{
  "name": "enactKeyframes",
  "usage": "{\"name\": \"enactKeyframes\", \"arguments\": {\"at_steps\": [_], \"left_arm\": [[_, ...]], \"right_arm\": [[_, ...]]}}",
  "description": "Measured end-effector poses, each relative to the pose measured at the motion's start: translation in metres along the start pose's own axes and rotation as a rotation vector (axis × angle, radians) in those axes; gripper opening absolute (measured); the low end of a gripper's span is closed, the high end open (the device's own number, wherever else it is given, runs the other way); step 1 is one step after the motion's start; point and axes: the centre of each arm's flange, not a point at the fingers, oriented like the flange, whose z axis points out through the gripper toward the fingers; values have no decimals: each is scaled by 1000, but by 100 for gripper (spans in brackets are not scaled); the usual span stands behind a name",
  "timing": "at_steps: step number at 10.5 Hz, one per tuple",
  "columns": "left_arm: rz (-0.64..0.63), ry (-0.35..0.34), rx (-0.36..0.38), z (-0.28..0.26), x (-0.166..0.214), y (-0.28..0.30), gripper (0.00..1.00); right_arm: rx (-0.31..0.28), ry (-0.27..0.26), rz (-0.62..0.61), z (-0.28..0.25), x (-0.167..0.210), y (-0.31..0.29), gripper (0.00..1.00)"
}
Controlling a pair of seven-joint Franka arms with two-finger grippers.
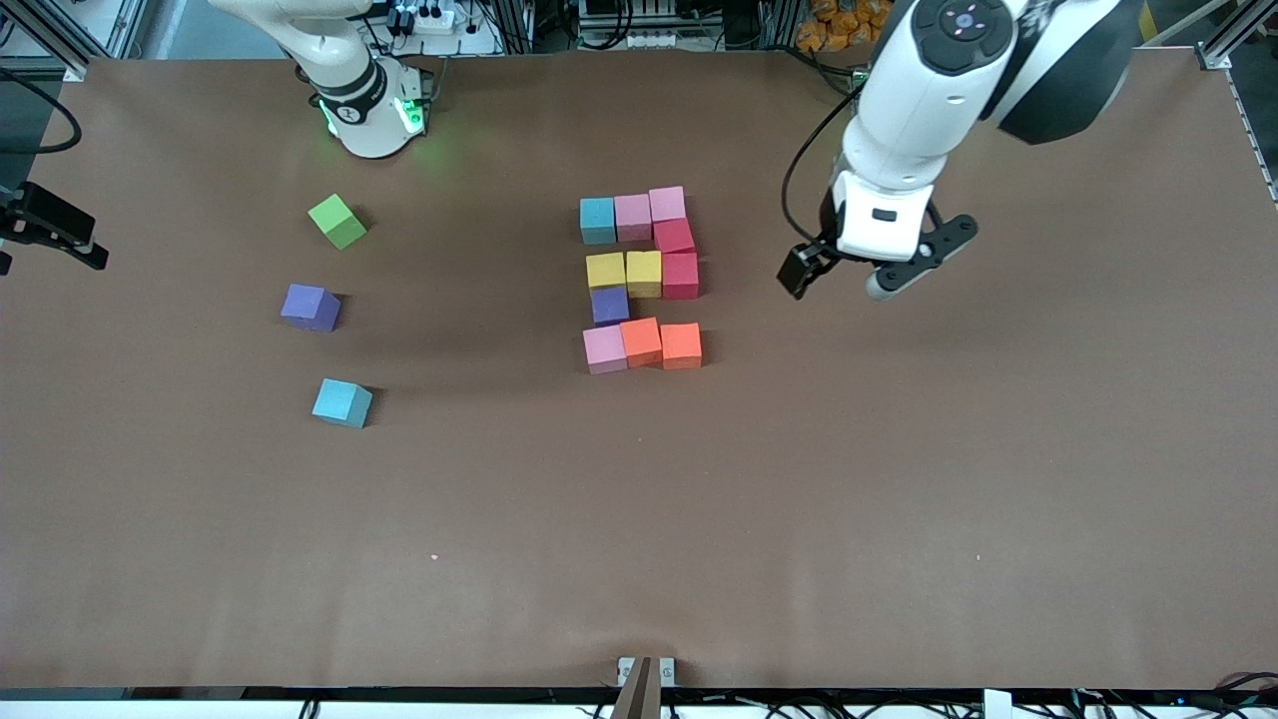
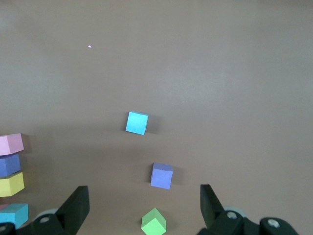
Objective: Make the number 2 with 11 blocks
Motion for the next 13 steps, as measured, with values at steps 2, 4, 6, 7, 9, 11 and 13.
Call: {"name": "enactKeyframes", "arguments": {"at_steps": [2, 4, 6, 7, 9, 11, 13], "left_arm": [[84, 5, 26, -28, 19, -22, 100], [141, 6, 35, -64, 40, -49, 100], [163, -5, 50, -91, 67, -81, 100], [169, -15, 59, -101, 82, -98, 100], [228, -4, 49, -119, 104, -127, 100], [280, 0, 38, -136, 126, -168, 100], [308, -33, -4, -134, 156, -208, 100]], "right_arm": [[0, 0, -3, 0, 0, -1, 100], [0, 0, -6, 0, 0, -2, 100], [0, 0, -7, 0, 0, -3, 100], [0, 0, -8, 0, 0, -3, 100], [0, -1, -8, 0, 0, -3, 100], [1, -2, -7, 0, 0, -3, 100], [1, -2, -7, 0, 0, -2, 100]]}}
